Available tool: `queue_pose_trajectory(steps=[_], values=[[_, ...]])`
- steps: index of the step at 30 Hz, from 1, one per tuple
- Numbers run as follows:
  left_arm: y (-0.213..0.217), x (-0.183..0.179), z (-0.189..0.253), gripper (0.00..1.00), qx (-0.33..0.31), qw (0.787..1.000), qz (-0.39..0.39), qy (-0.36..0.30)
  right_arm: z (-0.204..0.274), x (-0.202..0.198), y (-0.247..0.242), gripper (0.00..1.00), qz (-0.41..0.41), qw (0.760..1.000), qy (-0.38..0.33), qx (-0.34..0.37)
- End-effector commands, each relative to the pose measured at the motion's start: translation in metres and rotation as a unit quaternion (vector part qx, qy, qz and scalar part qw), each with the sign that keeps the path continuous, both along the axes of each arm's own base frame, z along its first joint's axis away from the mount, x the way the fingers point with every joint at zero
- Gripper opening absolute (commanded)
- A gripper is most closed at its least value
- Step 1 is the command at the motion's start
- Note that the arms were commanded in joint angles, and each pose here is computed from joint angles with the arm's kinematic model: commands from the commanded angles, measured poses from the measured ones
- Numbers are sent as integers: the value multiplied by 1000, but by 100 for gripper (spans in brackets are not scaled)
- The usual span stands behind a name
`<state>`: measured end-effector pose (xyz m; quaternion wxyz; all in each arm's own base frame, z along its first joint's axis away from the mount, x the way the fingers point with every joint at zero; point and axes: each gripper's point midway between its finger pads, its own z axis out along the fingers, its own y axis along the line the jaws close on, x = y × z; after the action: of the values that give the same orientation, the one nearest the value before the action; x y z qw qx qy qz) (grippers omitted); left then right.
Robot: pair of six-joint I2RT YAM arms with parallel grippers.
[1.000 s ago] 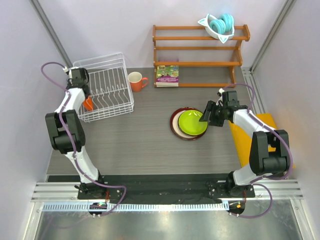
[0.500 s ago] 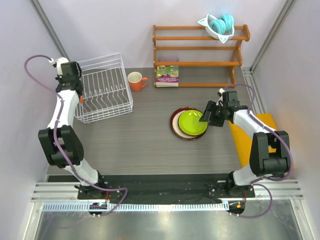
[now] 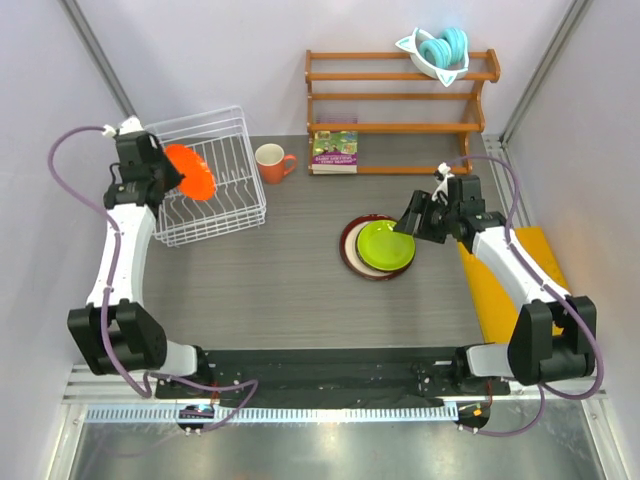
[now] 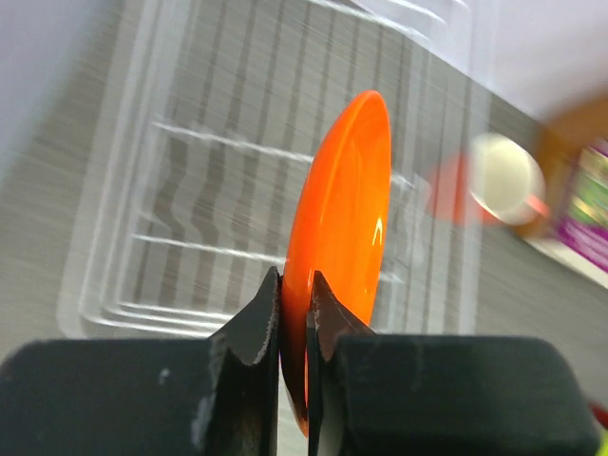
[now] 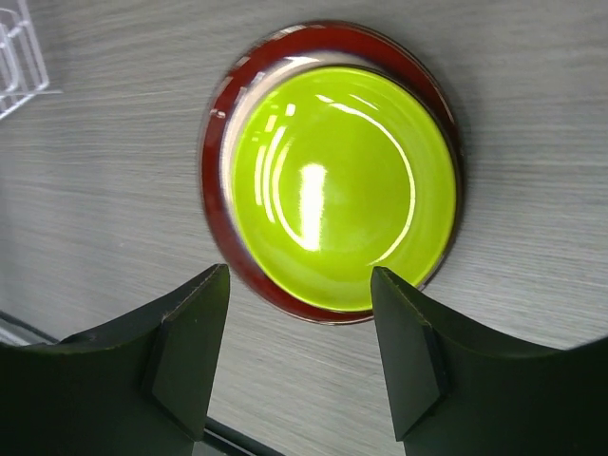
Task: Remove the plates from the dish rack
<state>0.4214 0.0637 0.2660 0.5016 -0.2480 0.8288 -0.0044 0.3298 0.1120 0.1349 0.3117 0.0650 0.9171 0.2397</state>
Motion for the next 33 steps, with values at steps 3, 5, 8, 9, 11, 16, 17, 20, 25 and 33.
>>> queue_pose_trajectory(steps=[3, 5, 8, 9, 11, 16, 17, 20, 25, 33], values=[[-142, -15, 5, 0, -157, 963, -214, -40, 53, 7, 21, 67, 28, 997, -66, 39], [-183, -25, 5, 0, -172, 950, -260, -35, 57, 7, 29, 67, 39, 995, -73, 54], [-234, -39, -8, 0, -199, 929, -312, -18, 61, 7, 40, 67, 53, 993, -80, 72], [-246, -41, -13, 0, -206, 923, -323, -24, 60, 7, 42, 67, 54, 992, -80, 75], [-278, -53, -20, 0, -233, 906, -354, -12, 60, 8, 49, 67, 60, 991, -86, 88], [-330, -69, -38, 0, -240, 886, -397, 8, 60, 7, 60, 67, 69, 986, -90, 118], [-336, -70, -40, 0, -243, 883, -402, 10, 62, 8, 64, 67, 74, 984, -98, 125], [-362, -76, -47, 0, -248, 872, -422, 17, 61, 8, 72, 67, 81, 981, -95, 150], [-399, -84, -48, 0, -252, 857, -450, 26, 49, 6, 81, 67, 87, 979, -81, 164], [-412, -91, -31, 0, -258, 846, -467, 11, 29, 6, 77, 67, 76, 984, -64, 149]])
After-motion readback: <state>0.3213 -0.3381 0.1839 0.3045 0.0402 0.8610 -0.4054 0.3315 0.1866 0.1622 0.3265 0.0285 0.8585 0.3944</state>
